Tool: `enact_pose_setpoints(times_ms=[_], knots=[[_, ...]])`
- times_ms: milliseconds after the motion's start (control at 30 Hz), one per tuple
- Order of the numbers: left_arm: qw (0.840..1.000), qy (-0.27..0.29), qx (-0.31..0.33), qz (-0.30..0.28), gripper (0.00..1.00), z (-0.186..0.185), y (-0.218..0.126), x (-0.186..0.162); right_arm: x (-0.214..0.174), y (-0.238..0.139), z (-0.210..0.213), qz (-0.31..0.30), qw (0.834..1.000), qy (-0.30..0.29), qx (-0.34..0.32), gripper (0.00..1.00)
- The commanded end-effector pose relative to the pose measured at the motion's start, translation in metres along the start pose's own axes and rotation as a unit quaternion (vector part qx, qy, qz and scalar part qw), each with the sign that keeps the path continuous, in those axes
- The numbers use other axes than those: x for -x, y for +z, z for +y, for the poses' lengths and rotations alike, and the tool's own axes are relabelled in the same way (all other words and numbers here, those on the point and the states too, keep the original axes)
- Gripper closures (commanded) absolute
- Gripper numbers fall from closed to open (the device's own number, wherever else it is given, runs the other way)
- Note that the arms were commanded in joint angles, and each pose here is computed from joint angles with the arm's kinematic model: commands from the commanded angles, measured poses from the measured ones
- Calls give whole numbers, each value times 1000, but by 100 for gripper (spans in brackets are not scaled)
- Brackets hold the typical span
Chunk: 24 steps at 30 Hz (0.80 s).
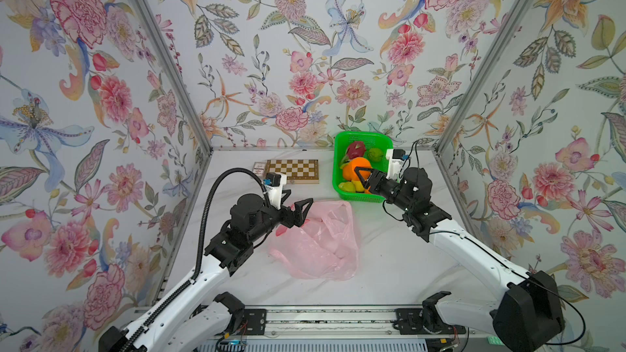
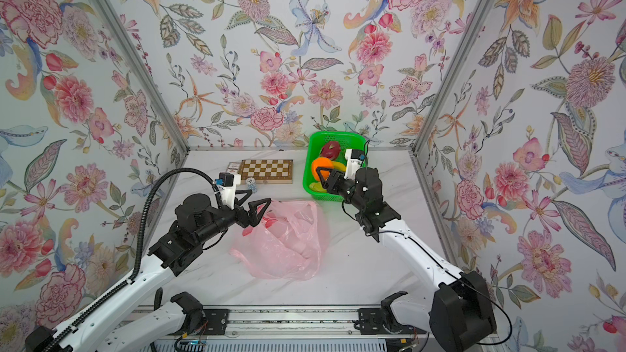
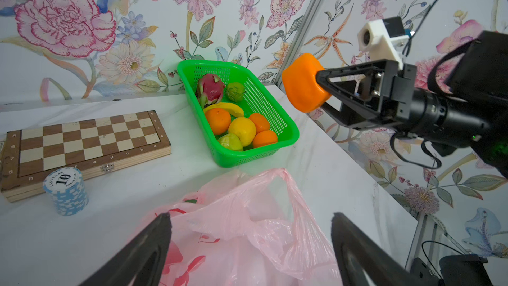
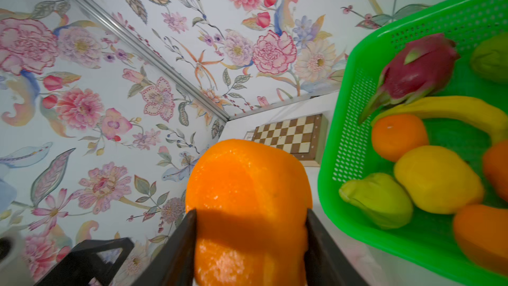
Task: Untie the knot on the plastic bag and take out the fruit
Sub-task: 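Carry the orange to the green basket with the right while the left withdraws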
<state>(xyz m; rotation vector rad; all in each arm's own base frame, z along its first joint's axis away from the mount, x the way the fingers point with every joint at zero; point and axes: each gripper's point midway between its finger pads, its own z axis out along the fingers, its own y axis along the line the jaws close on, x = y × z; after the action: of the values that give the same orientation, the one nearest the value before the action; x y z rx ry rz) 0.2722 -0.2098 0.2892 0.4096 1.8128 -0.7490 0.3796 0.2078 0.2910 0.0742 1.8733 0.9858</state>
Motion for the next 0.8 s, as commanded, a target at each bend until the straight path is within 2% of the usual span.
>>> enact_pose_setpoints(times_ms=[0,333,500,767], knots=[[998,57,-12,18,6,-5,-5,-5,-2,10,-36,40,998,-23,-52,52],[987,136,-75,39,1,-40,-3,-13,10,52,-115,73,985,-56,-147,52],[985,144,-68,59,1,-40,5,-21,14,73,-148,90,974,-79,-192,52],[986,145,-46,66,1,-32,10,-21,7,110,-192,130,963,-85,-220,52]])
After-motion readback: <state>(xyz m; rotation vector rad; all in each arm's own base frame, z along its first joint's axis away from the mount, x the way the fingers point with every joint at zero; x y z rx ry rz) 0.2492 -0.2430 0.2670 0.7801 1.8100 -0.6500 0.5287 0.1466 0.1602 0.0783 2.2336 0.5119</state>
